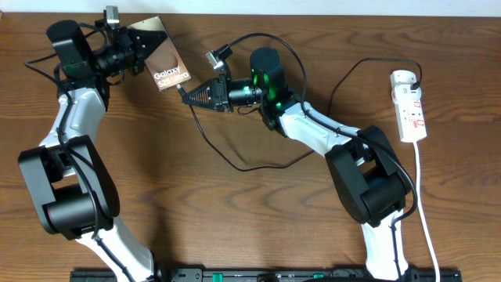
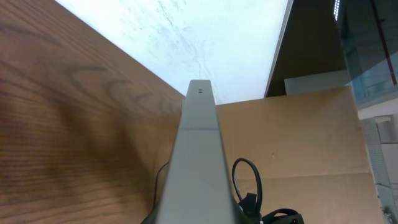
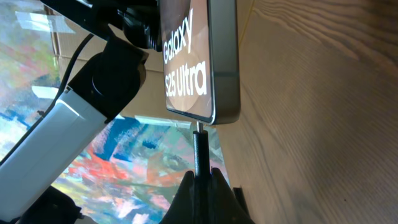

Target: Plug charger to phone and switch on socket

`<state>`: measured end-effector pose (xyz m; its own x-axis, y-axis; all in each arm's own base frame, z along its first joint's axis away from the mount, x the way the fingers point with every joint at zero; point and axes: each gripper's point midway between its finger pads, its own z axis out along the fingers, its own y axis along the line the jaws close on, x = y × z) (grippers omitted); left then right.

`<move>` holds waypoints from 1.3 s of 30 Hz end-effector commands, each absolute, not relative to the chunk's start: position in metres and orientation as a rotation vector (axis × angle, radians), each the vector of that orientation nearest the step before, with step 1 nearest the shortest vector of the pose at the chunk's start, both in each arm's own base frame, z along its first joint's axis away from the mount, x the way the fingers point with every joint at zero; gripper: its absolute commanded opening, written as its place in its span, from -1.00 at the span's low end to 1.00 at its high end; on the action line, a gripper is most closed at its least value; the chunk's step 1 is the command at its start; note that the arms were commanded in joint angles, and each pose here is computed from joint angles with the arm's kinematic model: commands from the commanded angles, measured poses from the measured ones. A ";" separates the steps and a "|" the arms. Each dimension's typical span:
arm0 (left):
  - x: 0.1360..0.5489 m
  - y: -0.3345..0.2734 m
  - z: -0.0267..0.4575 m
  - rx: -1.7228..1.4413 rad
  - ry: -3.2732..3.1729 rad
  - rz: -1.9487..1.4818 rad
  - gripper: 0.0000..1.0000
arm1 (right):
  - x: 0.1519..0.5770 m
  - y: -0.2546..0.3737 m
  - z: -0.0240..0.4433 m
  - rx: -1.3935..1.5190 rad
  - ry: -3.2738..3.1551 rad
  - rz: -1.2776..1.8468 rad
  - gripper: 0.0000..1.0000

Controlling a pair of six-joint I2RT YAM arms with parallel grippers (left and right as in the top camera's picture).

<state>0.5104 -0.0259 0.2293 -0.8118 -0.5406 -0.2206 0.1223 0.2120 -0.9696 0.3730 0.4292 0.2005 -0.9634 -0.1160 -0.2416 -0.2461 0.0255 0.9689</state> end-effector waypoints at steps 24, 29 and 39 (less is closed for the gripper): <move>0.512 -0.029 0.236 -0.388 1.959 -1.657 -0.86 | 0.376 0.428 0.204 -0.394 2.157 2.097 -0.98; 0.512 -0.029 0.235 -0.390 1.959 -1.654 -0.86 | 0.376 0.428 0.204 -0.396 2.156 2.096 -0.98; 0.511 -0.030 0.236 -0.379 1.960 -1.659 -0.86 | 0.377 0.428 0.204 -0.391 2.156 2.094 -0.98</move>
<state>0.5126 -0.0259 0.2285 -0.8064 -0.5525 -0.2107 0.1086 0.2119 -0.9712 0.3732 0.4294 0.2038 -0.9606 -0.1137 -0.2538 -0.2570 0.0146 0.9663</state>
